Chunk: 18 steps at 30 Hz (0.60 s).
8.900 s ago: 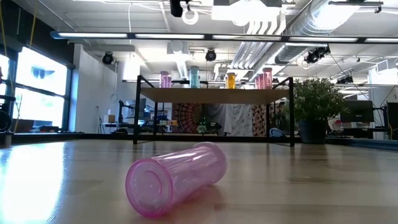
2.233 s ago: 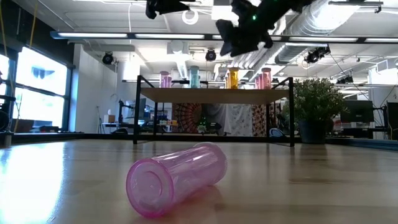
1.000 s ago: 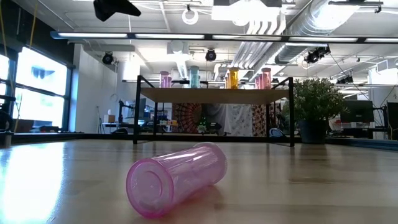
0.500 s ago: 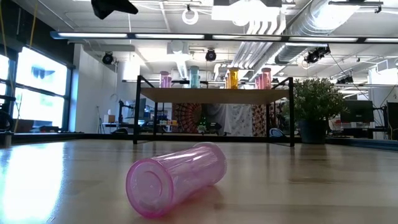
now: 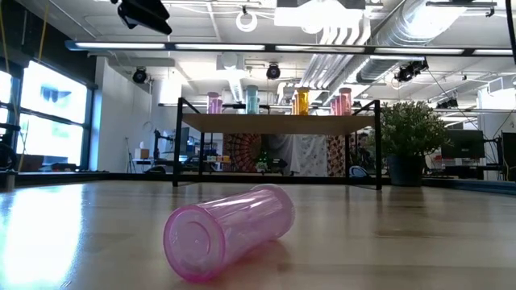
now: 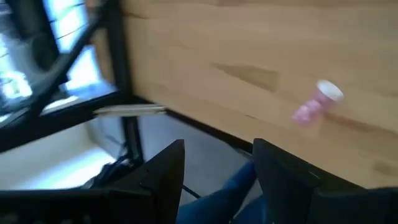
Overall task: Pick and place medicine bottles onto shelf by color
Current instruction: Put the violet pill bottle on the shelf aligned with the other violet pill bottles
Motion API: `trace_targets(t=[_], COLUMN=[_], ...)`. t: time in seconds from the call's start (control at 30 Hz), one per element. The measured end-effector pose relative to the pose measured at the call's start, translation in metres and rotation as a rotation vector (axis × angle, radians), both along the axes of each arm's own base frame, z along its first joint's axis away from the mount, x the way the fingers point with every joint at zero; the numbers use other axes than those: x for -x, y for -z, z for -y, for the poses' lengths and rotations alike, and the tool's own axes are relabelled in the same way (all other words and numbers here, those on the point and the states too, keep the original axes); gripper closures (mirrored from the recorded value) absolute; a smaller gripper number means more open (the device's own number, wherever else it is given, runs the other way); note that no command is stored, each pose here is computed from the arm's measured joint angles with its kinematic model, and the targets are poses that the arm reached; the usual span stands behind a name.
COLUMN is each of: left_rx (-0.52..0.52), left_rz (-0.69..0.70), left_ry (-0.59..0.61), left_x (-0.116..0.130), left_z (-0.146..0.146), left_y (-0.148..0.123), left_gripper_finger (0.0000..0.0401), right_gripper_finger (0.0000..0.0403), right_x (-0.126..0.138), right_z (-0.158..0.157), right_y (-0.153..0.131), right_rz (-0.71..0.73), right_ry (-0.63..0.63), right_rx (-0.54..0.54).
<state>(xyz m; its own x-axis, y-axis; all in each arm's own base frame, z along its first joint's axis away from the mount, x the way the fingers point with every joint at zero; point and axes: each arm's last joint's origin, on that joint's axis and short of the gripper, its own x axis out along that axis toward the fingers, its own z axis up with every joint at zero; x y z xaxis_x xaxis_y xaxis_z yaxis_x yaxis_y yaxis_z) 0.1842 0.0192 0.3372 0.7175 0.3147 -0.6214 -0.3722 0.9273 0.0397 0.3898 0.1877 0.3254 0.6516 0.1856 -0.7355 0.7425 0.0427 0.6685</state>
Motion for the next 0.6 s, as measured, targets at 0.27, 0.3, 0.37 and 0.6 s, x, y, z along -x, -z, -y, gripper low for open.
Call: trace_targets(t=[0.27,0.3,0.37,0.6], left_rx=[-0.031,-0.031,-0.033,-0.037], left_rz=[0.019,0.026,0.042,0.078], left_ry=[-0.022,-0.028,-0.034,-0.046], left_x=[0.012,0.014,0.018,0.027], left_z=[-0.007,-0.008,-0.009,-0.009], left_y=[-0.006,-0.007,-0.010,-0.015], left_gripper_finger=[0.0181,0.0181,0.0181,0.0181], right_gripper_finger=[0.0221,0.0221,0.0221,0.0221], right_x=[-0.016,-0.018,-0.020,-0.029], right_z=[-0.028,-0.031,-0.036,-0.042], right_y=[0.063,0.070,0.083,0.120], right_rz=[-0.207,-0.230,-0.270,-0.352], right_ry=[0.059,0.064,0.074,0.110], right_rx=[-0.103,-0.113,-0.125,-0.127])
